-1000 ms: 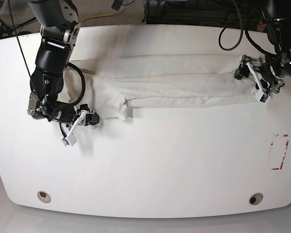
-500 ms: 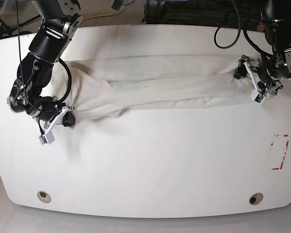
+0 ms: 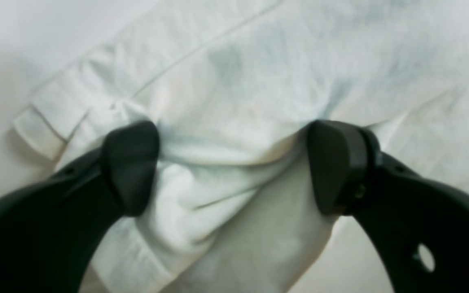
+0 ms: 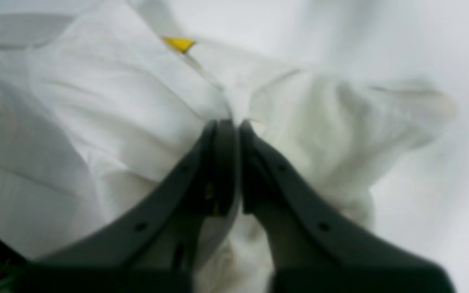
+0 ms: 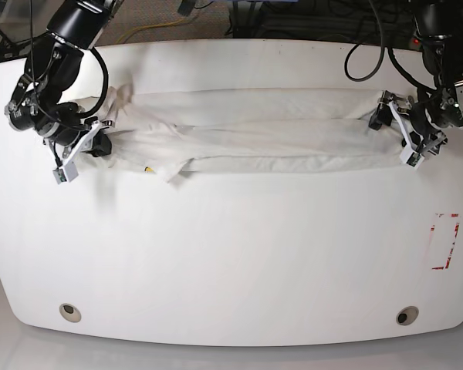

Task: Fold the T-shirt properly
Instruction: 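Lower the folded strip and adjust its ends with both grippers, then hold the strip end with the left gripper and regrasp the other end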

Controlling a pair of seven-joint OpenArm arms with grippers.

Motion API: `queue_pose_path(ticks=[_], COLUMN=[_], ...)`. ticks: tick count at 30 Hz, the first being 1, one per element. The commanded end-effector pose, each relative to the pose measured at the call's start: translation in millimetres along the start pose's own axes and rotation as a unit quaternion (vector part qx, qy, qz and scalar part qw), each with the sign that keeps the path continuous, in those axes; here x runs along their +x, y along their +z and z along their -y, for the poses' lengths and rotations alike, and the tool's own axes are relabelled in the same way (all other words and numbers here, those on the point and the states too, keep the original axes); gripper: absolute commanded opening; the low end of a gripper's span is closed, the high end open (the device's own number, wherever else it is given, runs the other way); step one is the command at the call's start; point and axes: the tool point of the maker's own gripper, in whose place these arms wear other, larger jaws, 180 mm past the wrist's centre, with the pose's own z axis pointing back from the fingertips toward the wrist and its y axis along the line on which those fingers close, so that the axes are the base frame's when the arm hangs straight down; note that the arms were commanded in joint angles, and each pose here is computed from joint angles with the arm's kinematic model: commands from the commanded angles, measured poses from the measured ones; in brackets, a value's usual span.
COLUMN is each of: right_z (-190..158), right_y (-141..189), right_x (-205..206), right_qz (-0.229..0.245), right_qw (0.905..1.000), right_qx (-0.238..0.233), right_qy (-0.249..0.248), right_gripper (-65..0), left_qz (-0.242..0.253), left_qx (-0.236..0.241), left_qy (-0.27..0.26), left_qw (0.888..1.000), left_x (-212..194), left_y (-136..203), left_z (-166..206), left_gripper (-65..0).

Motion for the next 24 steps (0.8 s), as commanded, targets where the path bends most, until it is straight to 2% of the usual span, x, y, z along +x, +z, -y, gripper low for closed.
queue_pose_path(ticks=[1,5,8,9,11,14,17,20,24], right_z=[13.6,39.4,55.3,55.6,51.5,28.4,-2.0,-23.0,-34.9], right_y=[10.7,8.8,17.8,19.6,27.1,43.3,56.4,55.9,40.9], right_x=[15.8,2.8,-1.6,-1.8,-1.9,10.2,20.7,22.1,9.9], right_qz=[0.042,0.036,0.046,0.05,0.057,0.093,0.137,0.168,0.154], right_qw=[0.9989,0.9978,0.9958,0.9956,0.9956,0.9948,0.9903,0.9828,0.9839], right_qx=[-0.024,-0.051,-0.066,-0.065,-0.059,-0.034,0.019,0.068,0.073], right_qy=[0.002,-0.022,-0.043,-0.047,-0.046,-0.022,-0.011,-0.036,-0.053], right_gripper=[-51.4,-29.5,-17.9,-16.0,-15.2,-16.5,-18.2,-21.4,-26.2], left_qz=[-0.026,-0.024,-0.018,-0.016,-0.012,-0.002,-0.001,-0.001,0.0], left_qx=[0.014,0.014,0.013,0.014,0.014,0.017,0.017,0.017,0.017], left_qy=[-0.004,-0.004,-0.006,-0.008,-0.01,-0.016,-0.016,-0.015,-0.016], left_qw=[1.0,1.0,1.0,1.0,1.0,1.0,1.0,1.0,1.0], left_x=[-6.8,-4.5,-1.1,1.0,4.2,12.8,13.5,13.1,14.2], left_y=[1.7,1.7,2.8,3.0,3.7,5.6,5.3,5.1,5.4], left_z=[-10.2,-10.8,-10.0,-9.7,-8.4,-9.1,-8.8,-8.9,-9.1], left_gripper=[-11.9,-11.9,-11.9,-11.9,-11.9,-11.9,-11.9,-11.9,-11.9])
